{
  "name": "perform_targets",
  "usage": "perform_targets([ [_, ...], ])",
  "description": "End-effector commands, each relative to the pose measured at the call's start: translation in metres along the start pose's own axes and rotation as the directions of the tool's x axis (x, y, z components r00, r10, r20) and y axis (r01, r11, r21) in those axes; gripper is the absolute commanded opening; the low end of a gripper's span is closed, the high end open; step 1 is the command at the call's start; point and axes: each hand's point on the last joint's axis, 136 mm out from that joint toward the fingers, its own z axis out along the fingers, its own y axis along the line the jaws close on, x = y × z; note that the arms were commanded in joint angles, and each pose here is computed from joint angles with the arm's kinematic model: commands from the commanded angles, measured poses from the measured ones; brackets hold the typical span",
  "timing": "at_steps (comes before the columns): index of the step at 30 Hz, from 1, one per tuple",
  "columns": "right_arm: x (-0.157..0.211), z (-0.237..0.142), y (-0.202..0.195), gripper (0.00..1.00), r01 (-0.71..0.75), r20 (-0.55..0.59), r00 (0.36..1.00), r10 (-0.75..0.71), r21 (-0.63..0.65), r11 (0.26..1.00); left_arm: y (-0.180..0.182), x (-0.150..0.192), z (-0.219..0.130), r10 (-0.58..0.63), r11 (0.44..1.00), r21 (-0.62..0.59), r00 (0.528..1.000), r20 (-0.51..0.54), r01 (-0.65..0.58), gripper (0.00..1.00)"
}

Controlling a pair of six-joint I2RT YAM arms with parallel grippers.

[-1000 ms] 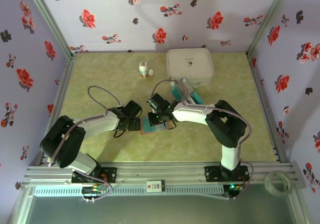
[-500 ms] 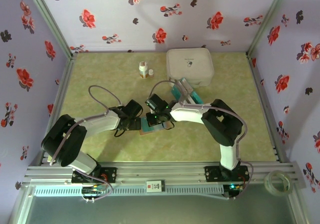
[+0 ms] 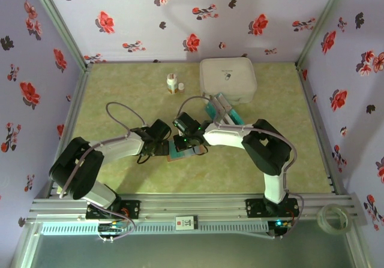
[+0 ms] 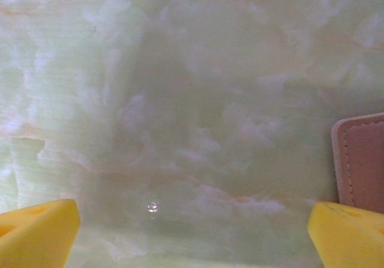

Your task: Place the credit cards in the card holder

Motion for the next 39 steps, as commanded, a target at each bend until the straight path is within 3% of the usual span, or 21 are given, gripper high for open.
perform_targets([
  [1,-0.015,-0.023,0.0,0.05,-0.03,0.059,0.998,0.03,-0.012,0.999,0.011,0.001,-0.001,-0.014,1.0,-0.015,1.0,0.007,0.014,1.0],
  [8,-0.019,-0.037,-0.02,0.11,-0.066,0.087,0.994,0.065,0.007,0.998,0.03,-0.005,-0.014,-0.069,0.998,-0.01,0.997,0.037,0.07,1.0],
  [12,-0.021,-0.042,-0.035,0.25,-0.105,0.097,0.99,0.105,0.003,0.994,0.033,-0.01,-0.024,-0.082,0.997,0.007,0.995,0.06,0.082,1.0],
  [15,-0.022,-0.045,-0.043,0.29,-0.13,0.101,0.986,0.129,-0.006,0.992,0.031,-0.014,-0.03,-0.086,0.996,0.029,0.994,0.07,0.084,1.0],
  [21,-0.025,-0.045,-0.052,0.26,-0.179,0.096,0.978,0.185,-0.06,0.982,0.013,-0.018,-0.038,-0.114,0.985,0.14,0.991,0.072,0.103,1.0],
  [27,-0.029,-0.035,-0.058,0.15,-0.214,0.072,0.973,0.221,-0.095,0.972,-0.007,-0.023,-0.046,-0.145,0.965,0.23,0.987,0.066,0.127,1.0],
  [33,-0.027,-0.028,-0.062,0.07,-0.218,0.052,0.973,0.223,-0.09,0.972,-0.031,-0.026,-0.048,-0.137,0.955,0.272,0.989,0.061,0.116,1.0],
  [39,-0.025,-0.023,-0.066,0.05,-0.217,0.04,0.974,0.221,-0.078,0.973,-0.052,-0.027,-0.047,-0.119,0.951,0.292,0.991,0.056,0.098,1.0],
])
